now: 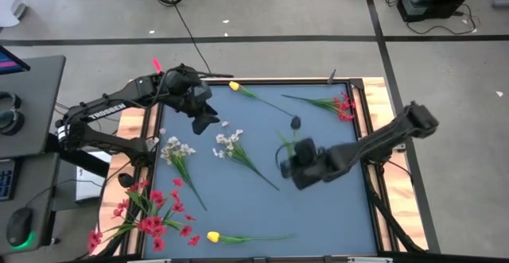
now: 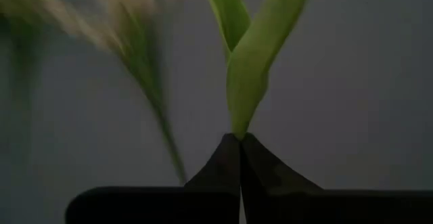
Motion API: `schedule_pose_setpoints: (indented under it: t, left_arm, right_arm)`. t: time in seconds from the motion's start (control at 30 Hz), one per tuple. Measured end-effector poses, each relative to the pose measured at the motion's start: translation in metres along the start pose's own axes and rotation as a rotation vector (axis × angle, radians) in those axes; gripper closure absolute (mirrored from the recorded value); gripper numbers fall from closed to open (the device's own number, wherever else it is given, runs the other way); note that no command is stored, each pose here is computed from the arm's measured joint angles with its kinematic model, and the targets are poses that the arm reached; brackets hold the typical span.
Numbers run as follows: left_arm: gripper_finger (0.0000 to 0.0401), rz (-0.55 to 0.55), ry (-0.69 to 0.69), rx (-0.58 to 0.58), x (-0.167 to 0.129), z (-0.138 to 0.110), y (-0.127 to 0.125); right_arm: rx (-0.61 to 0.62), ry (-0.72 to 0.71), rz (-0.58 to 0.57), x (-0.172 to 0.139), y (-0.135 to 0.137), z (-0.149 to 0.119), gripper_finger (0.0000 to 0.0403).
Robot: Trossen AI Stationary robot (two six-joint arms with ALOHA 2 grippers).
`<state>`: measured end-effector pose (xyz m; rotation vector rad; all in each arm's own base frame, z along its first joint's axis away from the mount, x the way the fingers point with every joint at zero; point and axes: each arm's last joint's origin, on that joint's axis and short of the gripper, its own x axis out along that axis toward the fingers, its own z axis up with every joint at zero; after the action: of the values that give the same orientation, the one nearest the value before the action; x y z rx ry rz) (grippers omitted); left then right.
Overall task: Sort flowers into vase by color
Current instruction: Put the black flower into the transparent vase
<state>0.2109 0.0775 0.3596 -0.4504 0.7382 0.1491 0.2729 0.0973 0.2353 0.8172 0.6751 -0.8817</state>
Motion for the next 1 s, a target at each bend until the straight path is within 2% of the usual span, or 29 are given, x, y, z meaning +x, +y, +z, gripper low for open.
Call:
schedule_pose_setpoints:
  t: [0.2, 0.37, 0.57, 0.7, 0.83, 1.0]
  left_arm:
    - [0.0229, -0.179, -0.108, 0.042, -0.002, 0.013, -0.005]
    - [0.0214, -0.235, -0.204, 0.106, -0.003, 0.023, -0.013]
    - [0.0163, -0.305, -0.300, 0.193, 0.001, 0.033, -0.027]
    - [0.0145, -0.337, -0.336, 0.185, 0.012, 0.040, -0.032]
    - [0.0155, -0.344, -0.381, 0.178, 0.019, 0.047, -0.033]
    - [0.0191, -0.355, -0.405, 0.177, 0.029, 0.053, -0.032]
  right_arm:
    - [-0.099, -0.247, 0.307, -0.027, 0.021, 0.054, 0.0402]
    - [-0.188, -0.397, 0.510, -0.037, 0.037, 0.091, 0.0402]
    - [-0.246, -0.521, 0.666, -0.039, 0.044, 0.123, 0.0402]
    - [-0.287, -0.566, 0.741, -0.037, 0.046, 0.135, 0.0403]
    - [-0.311, -0.582, 0.772, -0.032, 0.046, 0.144, 0.0403]
    - [-0.331, -0.602, 0.814, -0.029, 0.045, 0.153, 0.0403]
